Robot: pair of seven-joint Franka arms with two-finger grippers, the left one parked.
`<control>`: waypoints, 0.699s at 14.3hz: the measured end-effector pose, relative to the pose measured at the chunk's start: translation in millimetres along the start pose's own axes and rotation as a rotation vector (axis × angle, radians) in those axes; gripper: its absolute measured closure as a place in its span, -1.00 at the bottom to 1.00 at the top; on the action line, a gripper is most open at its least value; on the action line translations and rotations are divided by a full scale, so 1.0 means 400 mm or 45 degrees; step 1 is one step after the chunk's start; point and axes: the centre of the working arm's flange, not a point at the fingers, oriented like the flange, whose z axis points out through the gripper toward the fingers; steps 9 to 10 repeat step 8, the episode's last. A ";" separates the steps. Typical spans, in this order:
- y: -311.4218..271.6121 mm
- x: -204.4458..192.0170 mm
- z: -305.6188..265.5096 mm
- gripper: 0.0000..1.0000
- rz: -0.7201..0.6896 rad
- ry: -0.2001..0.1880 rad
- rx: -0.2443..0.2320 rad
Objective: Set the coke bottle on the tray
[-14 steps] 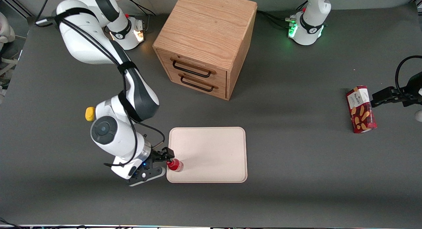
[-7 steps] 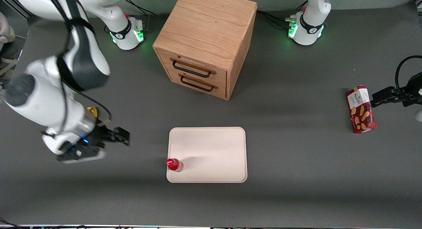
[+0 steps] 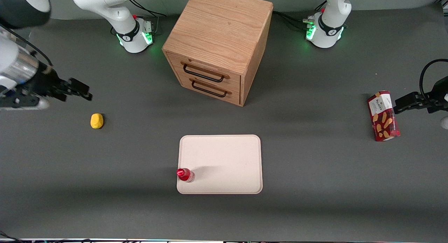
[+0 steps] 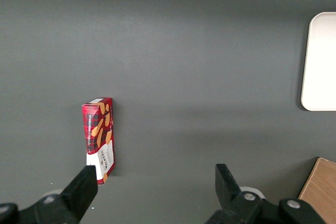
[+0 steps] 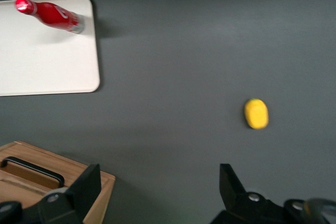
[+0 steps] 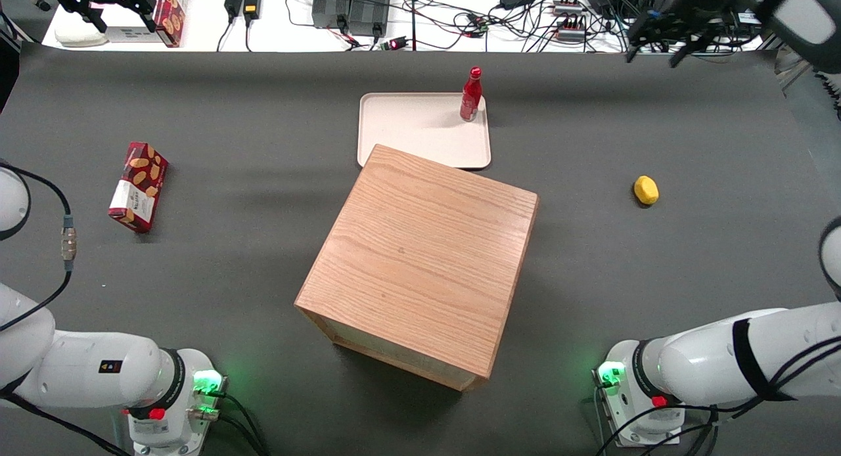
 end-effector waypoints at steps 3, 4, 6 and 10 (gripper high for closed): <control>0.031 -0.014 -0.036 -1.00 0.052 0.027 -0.016; 0.033 -0.013 -0.035 -1.00 0.061 0.028 -0.029; 0.036 -0.006 -0.027 -1.00 0.067 0.027 -0.069; 0.034 0.006 -0.017 -1.00 0.070 0.021 -0.082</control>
